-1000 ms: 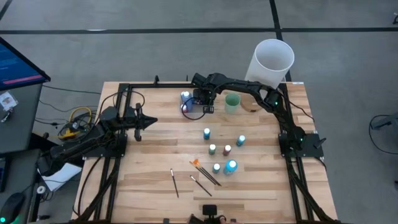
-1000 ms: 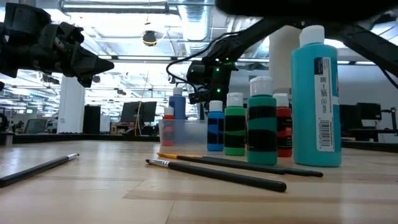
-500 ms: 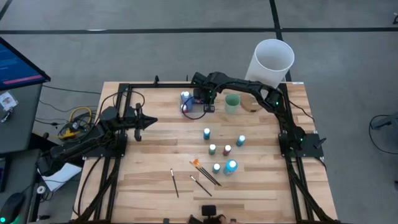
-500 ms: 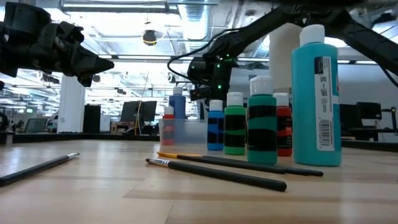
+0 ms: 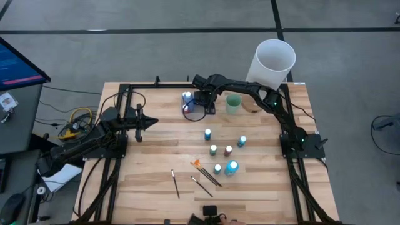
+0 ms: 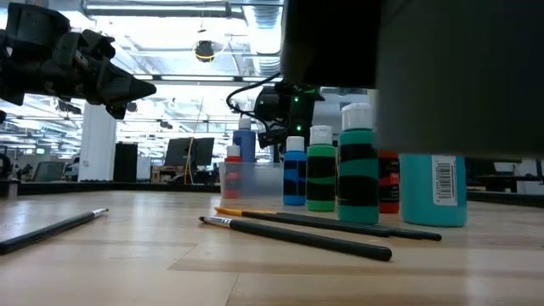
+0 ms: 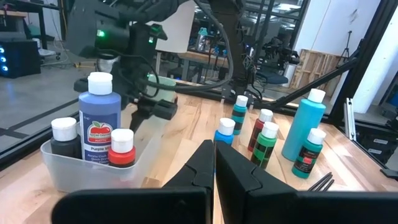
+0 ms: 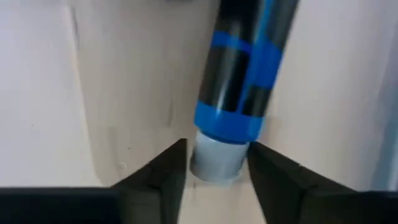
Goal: Pick & Place Paint Supplies
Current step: Put the small bottom blue paint bottle into the transparent bin
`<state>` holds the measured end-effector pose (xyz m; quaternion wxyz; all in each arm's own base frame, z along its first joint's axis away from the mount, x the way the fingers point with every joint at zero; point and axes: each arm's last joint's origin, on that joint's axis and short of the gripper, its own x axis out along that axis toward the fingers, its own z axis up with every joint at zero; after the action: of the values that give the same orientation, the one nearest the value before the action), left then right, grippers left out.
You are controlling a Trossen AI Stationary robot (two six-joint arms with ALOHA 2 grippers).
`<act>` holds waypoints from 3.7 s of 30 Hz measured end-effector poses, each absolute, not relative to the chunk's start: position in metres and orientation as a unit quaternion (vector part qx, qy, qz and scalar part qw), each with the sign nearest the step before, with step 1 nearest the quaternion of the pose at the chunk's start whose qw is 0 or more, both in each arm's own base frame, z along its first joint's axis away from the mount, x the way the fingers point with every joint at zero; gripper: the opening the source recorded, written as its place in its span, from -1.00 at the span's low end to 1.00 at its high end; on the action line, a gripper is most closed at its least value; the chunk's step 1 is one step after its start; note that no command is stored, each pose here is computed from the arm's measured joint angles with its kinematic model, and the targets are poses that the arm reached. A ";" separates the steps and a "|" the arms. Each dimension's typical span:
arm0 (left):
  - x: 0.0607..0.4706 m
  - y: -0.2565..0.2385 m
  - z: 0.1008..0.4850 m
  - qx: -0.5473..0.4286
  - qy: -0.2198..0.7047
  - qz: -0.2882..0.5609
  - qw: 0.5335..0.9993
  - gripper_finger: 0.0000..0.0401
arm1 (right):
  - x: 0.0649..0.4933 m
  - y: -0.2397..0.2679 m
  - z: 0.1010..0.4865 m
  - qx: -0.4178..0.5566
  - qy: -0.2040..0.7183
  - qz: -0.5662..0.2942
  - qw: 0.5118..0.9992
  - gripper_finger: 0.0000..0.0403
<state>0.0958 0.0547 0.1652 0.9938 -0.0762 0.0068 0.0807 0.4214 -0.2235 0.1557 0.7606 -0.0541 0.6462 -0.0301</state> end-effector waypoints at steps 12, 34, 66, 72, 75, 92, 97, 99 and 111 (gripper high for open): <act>0.096 0.055 0.165 -0.077 0.007 0.080 0.994 -1.00 | 0.422 -0.224 0.156 -0.058 0.649 -0.044 0.758 -0.52; 0.096 0.055 0.165 -0.076 0.007 0.081 0.994 -1.00 | 0.426 -0.219 0.228 -0.054 0.630 -0.063 0.772 -0.52; 0.096 0.059 0.166 -0.167 -0.018 0.150 0.974 -0.13 | 0.413 -0.121 0.307 -0.214 0.700 -0.159 0.663 -0.53; 0.099 0.061 0.173 -0.214 -0.054 0.128 0.967 0.23 | 0.413 -0.082 0.328 -0.228 0.665 -0.154 0.694 -0.52; 0.104 0.058 0.177 -0.212 -0.066 0.093 0.971 0.31 | 0.417 -0.062 0.329 -0.238 0.652 -0.145 0.705 -0.52; 0.149 0.037 0.186 -0.095 -0.045 0.028 0.994 0.33 | 0.442 0.001 0.336 -0.287 0.544 -0.109 0.781 -0.51; 0.168 0.040 0.194 -0.057 -0.024 0.049 0.997 0.33 | 0.444 0.006 0.337 -0.281 0.535 -0.103 0.790 -0.51; 0.175 0.041 0.196 -0.047 -0.015 0.052 0.997 0.33 | 0.444 0.006 0.337 -0.279 0.535 -0.100 0.791 -0.51; 0.195 0.041 0.207 -0.017 -0.028 0.047 0.998 0.33 | 0.444 0.002 0.336 -0.270 0.537 -0.094 0.793 -0.50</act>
<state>0.1953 0.0409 0.2072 0.9984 -0.0166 -0.0278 0.0468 0.4440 0.0020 0.3363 0.7934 -0.2701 0.5373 -0.0940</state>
